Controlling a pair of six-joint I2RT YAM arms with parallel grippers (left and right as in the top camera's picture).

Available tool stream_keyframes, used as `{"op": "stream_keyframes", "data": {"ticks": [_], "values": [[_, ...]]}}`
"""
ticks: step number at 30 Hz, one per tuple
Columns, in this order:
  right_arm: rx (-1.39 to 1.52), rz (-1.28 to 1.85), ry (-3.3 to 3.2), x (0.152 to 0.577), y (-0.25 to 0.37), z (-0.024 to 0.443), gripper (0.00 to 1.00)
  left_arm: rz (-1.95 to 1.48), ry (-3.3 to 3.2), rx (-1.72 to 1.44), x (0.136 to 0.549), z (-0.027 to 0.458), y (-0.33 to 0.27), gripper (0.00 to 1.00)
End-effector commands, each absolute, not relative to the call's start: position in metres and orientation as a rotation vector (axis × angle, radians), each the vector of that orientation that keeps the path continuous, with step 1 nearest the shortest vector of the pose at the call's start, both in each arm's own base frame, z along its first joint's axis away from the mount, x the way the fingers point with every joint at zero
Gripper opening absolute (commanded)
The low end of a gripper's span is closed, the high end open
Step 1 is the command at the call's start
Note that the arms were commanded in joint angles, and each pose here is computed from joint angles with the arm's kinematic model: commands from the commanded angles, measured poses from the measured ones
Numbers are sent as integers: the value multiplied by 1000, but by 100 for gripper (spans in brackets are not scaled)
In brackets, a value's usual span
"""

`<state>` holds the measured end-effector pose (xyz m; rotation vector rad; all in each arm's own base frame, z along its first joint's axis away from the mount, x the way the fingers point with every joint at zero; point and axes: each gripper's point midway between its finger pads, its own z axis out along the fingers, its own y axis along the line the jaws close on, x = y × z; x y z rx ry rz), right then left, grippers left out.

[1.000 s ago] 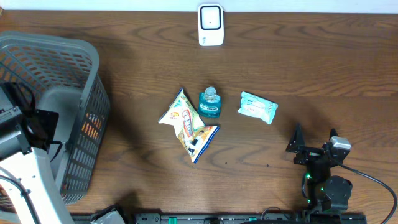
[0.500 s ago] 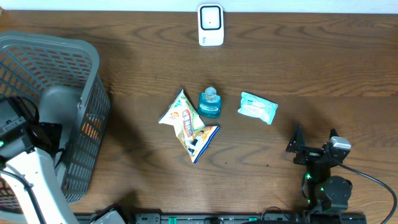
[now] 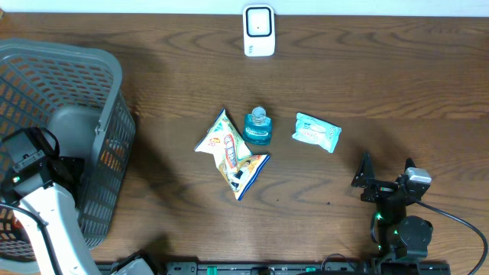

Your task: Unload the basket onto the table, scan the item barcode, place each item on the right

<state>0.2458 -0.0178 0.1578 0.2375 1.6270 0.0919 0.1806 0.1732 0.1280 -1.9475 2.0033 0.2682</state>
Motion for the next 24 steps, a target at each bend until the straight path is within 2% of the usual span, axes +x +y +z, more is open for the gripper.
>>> {"op": "stream_keyframes", "data": {"ticks": [1, 14, 24], "values": [[231, 87, 1627, 246, -17, 157, 99, 276, 1992, -1959, 178, 126, 174, 97], [231, 87, 1627, 246, -17, 157, 99, 264, 1962, -1897, 193, 130, 185, 98], [231, 87, 1627, 246, -17, 157, 99, 331, 1903, -2180, 154, 100, 205, 98]]}}
